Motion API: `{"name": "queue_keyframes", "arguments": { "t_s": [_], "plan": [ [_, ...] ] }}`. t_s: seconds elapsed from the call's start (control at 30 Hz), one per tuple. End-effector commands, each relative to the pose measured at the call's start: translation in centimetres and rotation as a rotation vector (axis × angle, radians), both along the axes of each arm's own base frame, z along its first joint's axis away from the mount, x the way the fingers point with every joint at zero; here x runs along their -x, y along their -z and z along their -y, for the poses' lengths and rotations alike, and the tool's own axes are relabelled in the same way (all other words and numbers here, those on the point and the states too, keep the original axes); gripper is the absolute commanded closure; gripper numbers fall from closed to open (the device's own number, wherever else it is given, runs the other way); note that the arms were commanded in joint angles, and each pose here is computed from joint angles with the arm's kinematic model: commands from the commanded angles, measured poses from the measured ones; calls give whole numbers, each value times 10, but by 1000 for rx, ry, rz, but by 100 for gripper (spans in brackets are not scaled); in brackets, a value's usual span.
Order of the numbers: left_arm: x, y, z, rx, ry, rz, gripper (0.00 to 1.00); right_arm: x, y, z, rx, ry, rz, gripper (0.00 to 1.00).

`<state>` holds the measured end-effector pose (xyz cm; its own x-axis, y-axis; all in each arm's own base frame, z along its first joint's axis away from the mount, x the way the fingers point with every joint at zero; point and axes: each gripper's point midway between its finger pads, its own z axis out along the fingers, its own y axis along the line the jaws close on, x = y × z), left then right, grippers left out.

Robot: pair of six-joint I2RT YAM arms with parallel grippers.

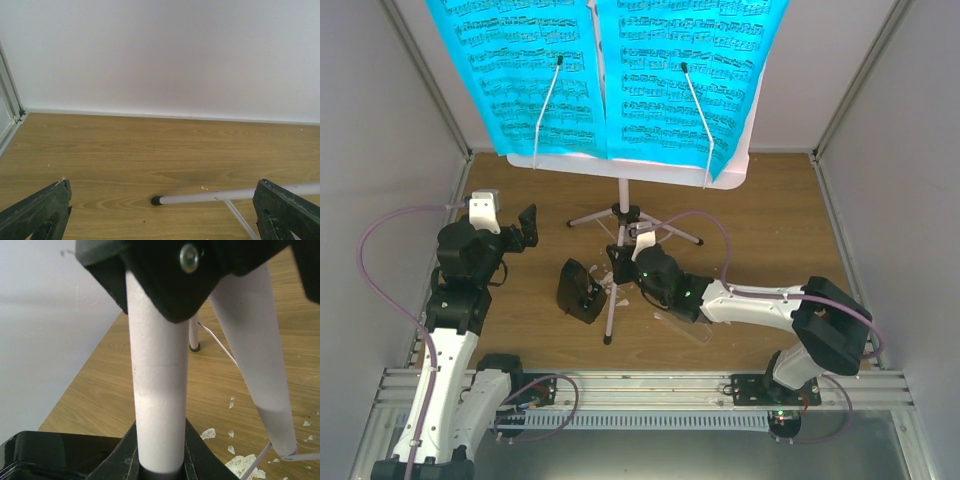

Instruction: Pack up the instrument practice props

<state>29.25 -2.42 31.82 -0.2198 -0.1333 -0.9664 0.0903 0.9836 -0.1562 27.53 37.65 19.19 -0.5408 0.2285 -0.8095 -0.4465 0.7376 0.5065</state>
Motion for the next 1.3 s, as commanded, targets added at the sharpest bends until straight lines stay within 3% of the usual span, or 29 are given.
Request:
{"name": "queue_keyframes", "arguments": {
  "t_s": [0.0,1.27],
  "plan": [
    [-1,-6,-2,-5,-9,37,1,-24,1,22,-36,182,-51,100],
    [0,-7,-1,-2,-7,40,1,-141,35,90,159,330,30,99]
  ]
}}
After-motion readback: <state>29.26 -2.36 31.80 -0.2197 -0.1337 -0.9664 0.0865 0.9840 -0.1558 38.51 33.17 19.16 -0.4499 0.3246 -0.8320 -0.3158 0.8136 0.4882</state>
